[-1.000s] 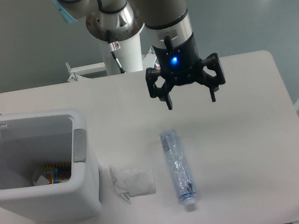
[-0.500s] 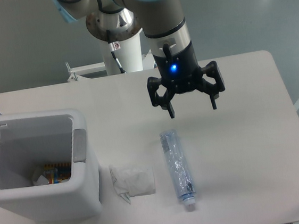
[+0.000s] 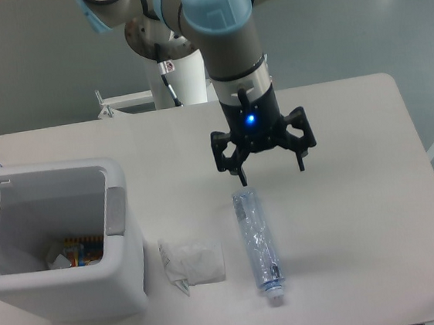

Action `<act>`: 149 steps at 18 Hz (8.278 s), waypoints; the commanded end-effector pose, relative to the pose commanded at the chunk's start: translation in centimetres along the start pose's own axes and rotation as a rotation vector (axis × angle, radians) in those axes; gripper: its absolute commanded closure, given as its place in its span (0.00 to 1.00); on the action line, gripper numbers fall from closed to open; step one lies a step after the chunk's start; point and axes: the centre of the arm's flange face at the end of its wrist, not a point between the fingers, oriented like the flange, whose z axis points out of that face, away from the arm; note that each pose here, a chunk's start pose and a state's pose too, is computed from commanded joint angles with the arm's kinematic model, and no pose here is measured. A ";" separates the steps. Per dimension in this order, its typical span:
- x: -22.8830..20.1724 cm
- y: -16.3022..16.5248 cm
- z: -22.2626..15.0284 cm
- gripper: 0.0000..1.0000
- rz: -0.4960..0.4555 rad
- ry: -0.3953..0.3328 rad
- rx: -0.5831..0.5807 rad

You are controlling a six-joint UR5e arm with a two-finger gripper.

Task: Place the trash in the trash can
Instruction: 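Lower the open gripper toward the crumpled white tissue beside the bin, then close the gripper on the crumpled white tissue, then lift the tissue and carry it over the white bin, then open the gripper to drop the tissue into the bin, then move the gripper over the clear plastic bottle and lower it, then close the gripper around the bottle's cap end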

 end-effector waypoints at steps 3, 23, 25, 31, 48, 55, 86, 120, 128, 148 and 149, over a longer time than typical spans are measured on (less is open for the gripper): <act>1.0 1.4 2.3 0.00 0.138 0.025 -0.047; 10.3 0.5 15.6 0.00 0.730 0.174 -0.115; 11.3 0.2 16.7 0.00 0.800 0.168 -0.092; 14.0 0.1 17.7 0.00 0.904 0.191 -0.085; 15.5 -0.6 17.8 1.00 0.817 0.185 -0.089; 10.4 -3.3 15.6 1.00 0.716 0.135 -0.021; 18.6 -5.2 -17.5 0.72 -0.065 0.400 0.462; -1.6 -6.6 18.8 0.00 -0.557 0.153 -0.003; 0.0 -6.0 23.7 0.00 -0.400 0.149 -0.063; 1.8 -6.3 26.9 0.17 -0.341 0.059 -0.101; 1.8 -6.3 26.9 0.17 -0.341 0.059 -0.101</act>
